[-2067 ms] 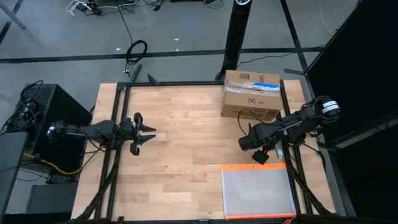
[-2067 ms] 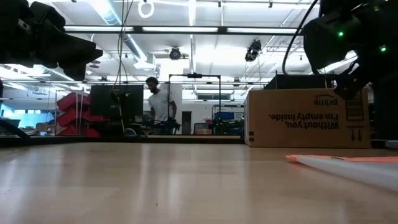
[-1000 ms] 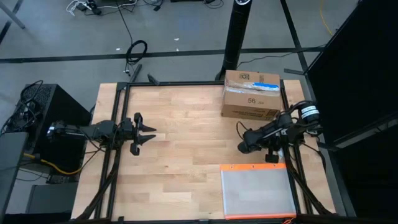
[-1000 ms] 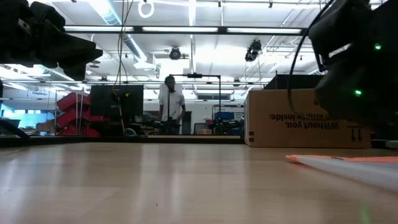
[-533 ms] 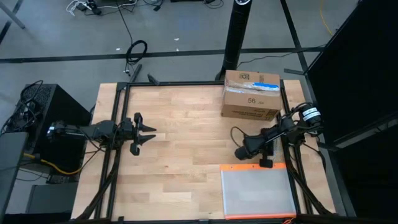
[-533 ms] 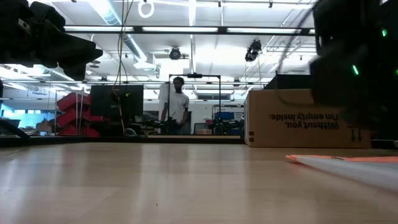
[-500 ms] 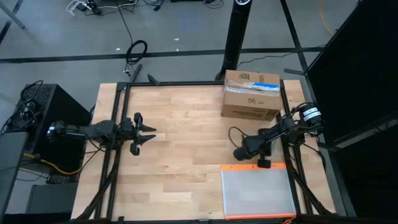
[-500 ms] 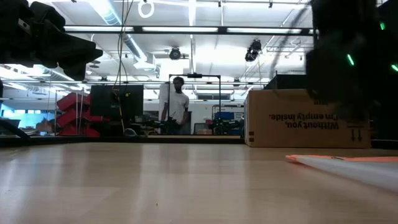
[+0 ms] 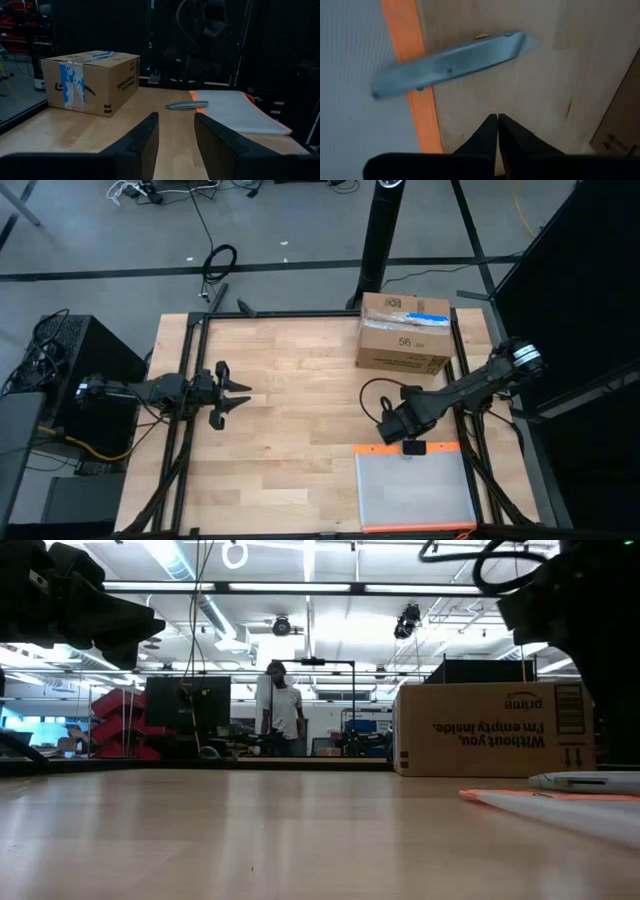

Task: Unpack boxes
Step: Open the cardboard box using the cutter

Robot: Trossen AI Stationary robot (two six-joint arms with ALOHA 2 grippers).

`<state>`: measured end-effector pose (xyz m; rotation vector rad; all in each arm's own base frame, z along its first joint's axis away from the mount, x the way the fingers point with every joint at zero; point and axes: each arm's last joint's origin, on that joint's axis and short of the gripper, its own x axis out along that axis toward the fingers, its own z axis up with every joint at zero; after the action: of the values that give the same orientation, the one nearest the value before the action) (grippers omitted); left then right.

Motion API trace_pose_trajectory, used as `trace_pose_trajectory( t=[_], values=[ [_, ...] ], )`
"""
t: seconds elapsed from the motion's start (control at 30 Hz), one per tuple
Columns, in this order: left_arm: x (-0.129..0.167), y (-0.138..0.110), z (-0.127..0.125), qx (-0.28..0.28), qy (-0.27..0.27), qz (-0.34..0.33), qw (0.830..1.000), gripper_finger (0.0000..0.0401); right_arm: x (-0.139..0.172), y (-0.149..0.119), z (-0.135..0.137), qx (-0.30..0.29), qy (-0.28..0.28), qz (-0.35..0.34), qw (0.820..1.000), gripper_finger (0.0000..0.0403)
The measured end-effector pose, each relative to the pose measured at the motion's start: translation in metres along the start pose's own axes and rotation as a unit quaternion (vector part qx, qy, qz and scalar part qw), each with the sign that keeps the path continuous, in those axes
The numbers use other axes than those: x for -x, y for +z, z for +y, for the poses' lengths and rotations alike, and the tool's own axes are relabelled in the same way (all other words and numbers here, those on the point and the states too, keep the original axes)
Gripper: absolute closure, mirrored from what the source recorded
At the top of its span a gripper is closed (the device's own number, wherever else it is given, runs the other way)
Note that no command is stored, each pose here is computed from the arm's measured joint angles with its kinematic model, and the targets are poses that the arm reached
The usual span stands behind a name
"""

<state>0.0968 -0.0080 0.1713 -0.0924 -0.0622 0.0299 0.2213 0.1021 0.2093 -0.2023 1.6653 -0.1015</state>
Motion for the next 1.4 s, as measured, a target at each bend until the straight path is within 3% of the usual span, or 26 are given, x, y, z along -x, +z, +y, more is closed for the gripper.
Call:
trace_pose_trajectory(
  t=[0.23, 0.33, 0.43, 0.53, 0.73, 1.03, 1.2, 1.3, 1.4],
  values=[
    [0.000, 0.000, 0.000, 0.000, 0.000, 0.000, 1.000, 0.0290, -0.008, -0.001, 0.017, 0.117, -0.004, -0.033, 0.993, 0.0400],
    [0.000, 0.000, 0.000, 0.000, 0.000, 0.000, 1.000, 0.0288, -0.015, 0.003, 0.023, 0.192, -0.009, -0.035, 0.981, 0.0386],
    [0.000, 0.000, 0.000, 0.000, 0.000, 0.000, 1.000, 0.0284, -0.022, 0.007, 0.025, 0.219, -0.012, -0.021, 0.975, 0.0366],
    [0.000, 0.000, 0.000, 0.000, 0.000, 0.000, 1.000, 0.0285, -0.029, 0.009, 0.027, 0.303, -0.018, 0.004, 0.953, 0.0343],
    [0.000, 0.003, 0.000, 0.005, -0.001, -0.016, 1.000, 0.0285, -0.034, 0.016, 0.033, 0.370, -0.017, -0.021, 0.928, 0.0290],
    [0.000, 0.008, -0.001, 0.014, -0.003, -0.040, 0.999, 0.0286, -0.039, 0.027, 0.041, 0.458, -0.022, -0.063, 0.886, 0.0210],
    [0.002, 0.019, -0.002, 0.048, -0.017, -0.095, 0.994, 0.0290, -0.048, 0.036, 0.039, 0.480, -0.056, -0.108, 0.869, 0.0193],
    [0.003, 0.023, -0.002, 0.038, -0.024, -0.118, 0.992, 0.0292, -0.049, 0.046, 0.027, 0.463, -0.120, -0.119, 0.870, 0.0190],
    [0.004, 0.028, -0.002, -0.006, -0.020, -0.146, 0.989, 0.0292, -0.047, 0.054, 0.010, 0.422, -0.139, -0.121, 0.888, 0.0190]
  ],
)
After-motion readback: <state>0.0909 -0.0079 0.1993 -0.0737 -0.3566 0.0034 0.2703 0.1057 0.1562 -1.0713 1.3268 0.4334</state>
